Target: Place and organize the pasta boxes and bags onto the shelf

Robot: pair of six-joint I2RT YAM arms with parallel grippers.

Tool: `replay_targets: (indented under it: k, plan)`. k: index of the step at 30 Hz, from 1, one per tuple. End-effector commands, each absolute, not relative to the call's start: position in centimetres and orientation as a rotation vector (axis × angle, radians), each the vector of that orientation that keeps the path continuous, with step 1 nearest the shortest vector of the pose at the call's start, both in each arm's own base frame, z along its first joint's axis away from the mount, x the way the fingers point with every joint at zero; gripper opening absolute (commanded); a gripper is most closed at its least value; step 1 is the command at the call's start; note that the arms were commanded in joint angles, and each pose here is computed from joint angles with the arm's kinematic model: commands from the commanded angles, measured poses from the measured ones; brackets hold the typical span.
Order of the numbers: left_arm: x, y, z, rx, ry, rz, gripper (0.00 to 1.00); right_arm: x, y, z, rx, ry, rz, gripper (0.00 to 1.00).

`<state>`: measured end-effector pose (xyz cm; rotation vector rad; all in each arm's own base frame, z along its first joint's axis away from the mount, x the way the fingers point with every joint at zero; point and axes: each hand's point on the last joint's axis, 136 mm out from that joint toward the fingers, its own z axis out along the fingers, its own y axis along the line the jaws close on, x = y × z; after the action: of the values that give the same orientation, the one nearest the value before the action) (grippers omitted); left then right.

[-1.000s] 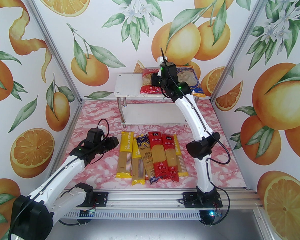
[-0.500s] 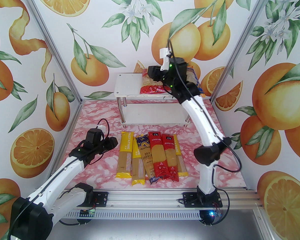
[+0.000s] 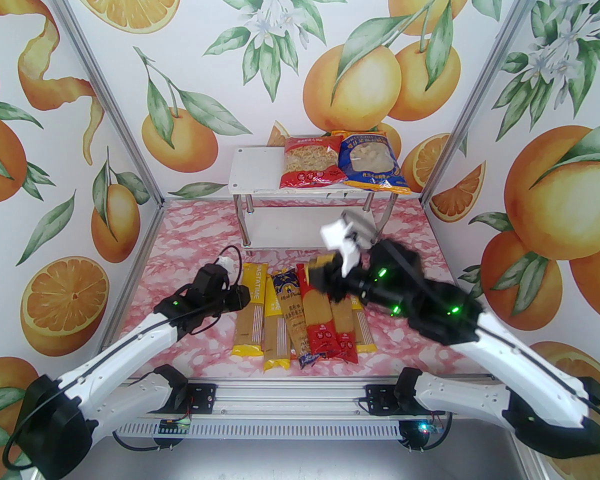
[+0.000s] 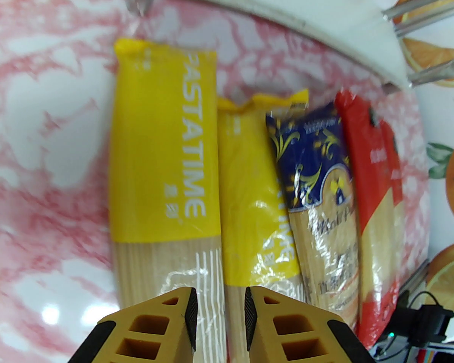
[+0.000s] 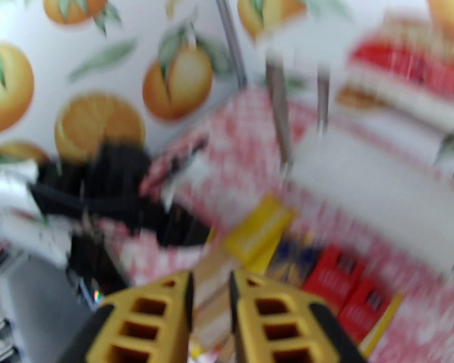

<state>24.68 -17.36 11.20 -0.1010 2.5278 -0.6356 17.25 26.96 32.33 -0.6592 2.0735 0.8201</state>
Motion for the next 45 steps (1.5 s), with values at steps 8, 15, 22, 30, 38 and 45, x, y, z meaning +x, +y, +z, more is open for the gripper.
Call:
replay_targets:
  k: [8,15,22,30,38,45]
  plan:
    - [25.3,-20.7,11.2,-0.098,2.522,-0.731,0.33,16.0,22.5,16.8,-0.200,2.526,0.597,0.62]
    - [24.9,-20.8,11.4,-0.101,2.524,-0.738,0.33,17.3,22.7,13.4,-0.137,2.606,0.497,0.83]
    - [24.1,-19.8,11.5,-0.080,2.546,-0.688,0.35,19.3,21.8,11.0,-0.051,2.639,0.478,0.86]
    - [23.1,-19.2,8.1,-0.160,2.596,-0.714,0.37,20.1,23.1,9.4,-0.126,2.693,0.503,0.88]
    - [24.1,-20.6,7.8,-0.143,2.601,-0.755,0.37,20.4,23.8,7.6,-0.144,2.738,0.504,0.89]
    - [24.4,-20.0,6.7,-0.180,2.615,-0.748,0.38,19.6,27.6,6.9,-0.235,2.780,0.685,0.79]
